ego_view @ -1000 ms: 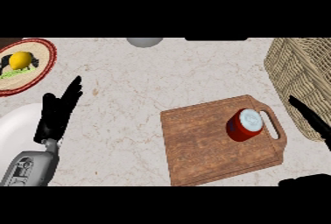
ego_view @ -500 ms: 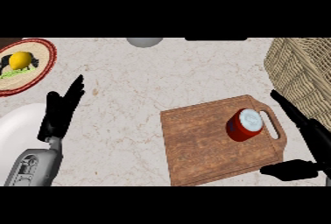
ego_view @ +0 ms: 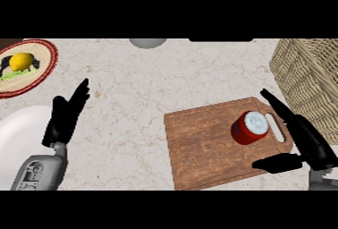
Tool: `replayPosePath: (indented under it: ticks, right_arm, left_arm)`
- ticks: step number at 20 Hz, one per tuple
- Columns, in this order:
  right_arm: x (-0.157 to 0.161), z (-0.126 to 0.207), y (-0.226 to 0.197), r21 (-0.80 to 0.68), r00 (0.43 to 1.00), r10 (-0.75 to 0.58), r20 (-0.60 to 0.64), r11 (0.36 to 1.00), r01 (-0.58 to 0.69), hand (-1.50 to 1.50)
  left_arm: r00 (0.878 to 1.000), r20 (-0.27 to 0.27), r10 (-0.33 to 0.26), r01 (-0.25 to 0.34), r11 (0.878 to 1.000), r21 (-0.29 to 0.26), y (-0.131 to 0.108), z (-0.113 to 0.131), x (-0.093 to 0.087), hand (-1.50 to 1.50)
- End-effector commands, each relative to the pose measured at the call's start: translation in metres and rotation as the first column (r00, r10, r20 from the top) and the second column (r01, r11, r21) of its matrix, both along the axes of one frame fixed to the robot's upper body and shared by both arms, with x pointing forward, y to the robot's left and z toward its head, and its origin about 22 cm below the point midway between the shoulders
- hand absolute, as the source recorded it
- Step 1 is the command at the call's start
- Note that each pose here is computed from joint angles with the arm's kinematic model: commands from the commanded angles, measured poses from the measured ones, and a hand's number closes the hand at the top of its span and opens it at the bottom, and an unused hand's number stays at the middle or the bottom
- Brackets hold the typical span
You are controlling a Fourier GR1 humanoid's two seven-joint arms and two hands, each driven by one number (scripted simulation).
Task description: Pick the can from the cutting board and place it in the basket
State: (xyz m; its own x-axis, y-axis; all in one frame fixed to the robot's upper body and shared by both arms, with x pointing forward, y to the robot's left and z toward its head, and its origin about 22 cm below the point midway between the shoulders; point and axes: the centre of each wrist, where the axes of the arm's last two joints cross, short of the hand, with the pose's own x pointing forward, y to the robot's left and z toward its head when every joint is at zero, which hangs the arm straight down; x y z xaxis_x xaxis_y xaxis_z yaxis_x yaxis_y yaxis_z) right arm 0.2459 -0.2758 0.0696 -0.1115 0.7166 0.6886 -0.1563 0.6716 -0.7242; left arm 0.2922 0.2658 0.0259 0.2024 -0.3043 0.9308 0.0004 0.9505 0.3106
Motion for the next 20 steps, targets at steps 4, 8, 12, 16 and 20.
replayPosePath:
  ticks: [4, 8, 12, 16, 20]
  right_arm:
    - [0.031, -0.019, 0.005, -0.012, 0.998, -0.007, -0.055, 1.0, 0.006, -1.5]
    - [0.009, -0.021, 0.022, 0.015, 0.998, 0.0, -0.058, 1.0, 0.001, -1.5]
    - [0.013, -0.023, 0.024, -0.002, 0.998, 0.006, -0.068, 1.0, -0.006, -1.5]
    - [0.022, -0.025, 0.007, 0.008, 0.997, -0.003, -0.074, 1.0, 0.003, -1.5]
    - [0.028, -0.038, 0.015, -0.05, 0.997, 0.026, -0.079, 0.998, -0.03, 1.5]
  left_arm:
    - [1.0, 0.0, 0.007, -0.007, 1.0, 0.014, 0.007, -0.006, -0.015, 0.0]
    - [1.0, 0.007, 0.016, -0.016, 1.0, -0.009, 0.012, 0.01, -0.01, 0.0]
    - [1.0, -0.002, 0.006, -0.006, 1.0, -0.019, 0.019, -0.003, -0.003, 0.0]
    - [1.0, 0.027, 0.007, -0.007, 1.0, 0.018, 0.003, -0.001, 0.002, 0.0]
    - [1.0, 0.013, 0.007, -0.007, 1.0, -0.007, 0.016, -0.002, 0.01, 0.0]
